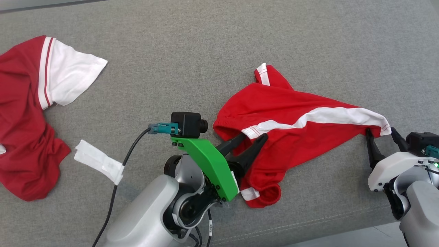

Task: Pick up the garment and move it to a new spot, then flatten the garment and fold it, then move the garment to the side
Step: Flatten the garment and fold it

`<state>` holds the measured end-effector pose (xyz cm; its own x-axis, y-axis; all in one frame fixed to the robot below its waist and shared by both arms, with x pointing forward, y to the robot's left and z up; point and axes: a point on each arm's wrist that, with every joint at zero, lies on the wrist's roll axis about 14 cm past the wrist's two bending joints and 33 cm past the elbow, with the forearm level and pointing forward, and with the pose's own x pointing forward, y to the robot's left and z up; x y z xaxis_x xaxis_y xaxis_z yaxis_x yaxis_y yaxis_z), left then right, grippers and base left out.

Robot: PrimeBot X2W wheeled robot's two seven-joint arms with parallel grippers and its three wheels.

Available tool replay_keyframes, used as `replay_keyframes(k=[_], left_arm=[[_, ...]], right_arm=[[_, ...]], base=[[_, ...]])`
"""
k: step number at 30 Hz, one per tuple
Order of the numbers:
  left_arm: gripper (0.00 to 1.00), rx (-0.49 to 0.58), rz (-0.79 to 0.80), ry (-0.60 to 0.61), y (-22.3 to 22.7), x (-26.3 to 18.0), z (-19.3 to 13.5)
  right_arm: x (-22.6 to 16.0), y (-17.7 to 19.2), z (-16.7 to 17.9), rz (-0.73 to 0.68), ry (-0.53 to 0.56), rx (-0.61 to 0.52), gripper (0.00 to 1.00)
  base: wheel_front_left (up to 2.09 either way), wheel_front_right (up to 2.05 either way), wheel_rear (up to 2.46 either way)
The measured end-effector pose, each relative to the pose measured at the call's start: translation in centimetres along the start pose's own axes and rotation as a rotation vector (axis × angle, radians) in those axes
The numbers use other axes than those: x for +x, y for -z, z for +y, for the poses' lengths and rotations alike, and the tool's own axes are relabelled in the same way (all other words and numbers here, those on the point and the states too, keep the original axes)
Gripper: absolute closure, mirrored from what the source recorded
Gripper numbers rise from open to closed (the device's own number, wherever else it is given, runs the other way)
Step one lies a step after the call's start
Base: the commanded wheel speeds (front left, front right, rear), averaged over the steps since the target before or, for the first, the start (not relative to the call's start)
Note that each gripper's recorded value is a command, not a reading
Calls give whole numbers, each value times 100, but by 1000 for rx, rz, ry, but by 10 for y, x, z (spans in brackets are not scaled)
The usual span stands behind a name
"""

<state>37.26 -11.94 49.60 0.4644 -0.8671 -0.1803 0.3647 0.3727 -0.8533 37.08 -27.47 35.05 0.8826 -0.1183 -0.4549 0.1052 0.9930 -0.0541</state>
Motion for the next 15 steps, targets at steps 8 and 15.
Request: replay_keyframes(k=[8,15], left_arm=[[100,-12,24,-10,6,6,4],[100,-14,24,0,5,9,1]], right_arm=[[-2,2,-3,6,7,5,0],[0,-3,-2,-6,2,-4,0]], base=[[0,0,0],[0,0,0]])
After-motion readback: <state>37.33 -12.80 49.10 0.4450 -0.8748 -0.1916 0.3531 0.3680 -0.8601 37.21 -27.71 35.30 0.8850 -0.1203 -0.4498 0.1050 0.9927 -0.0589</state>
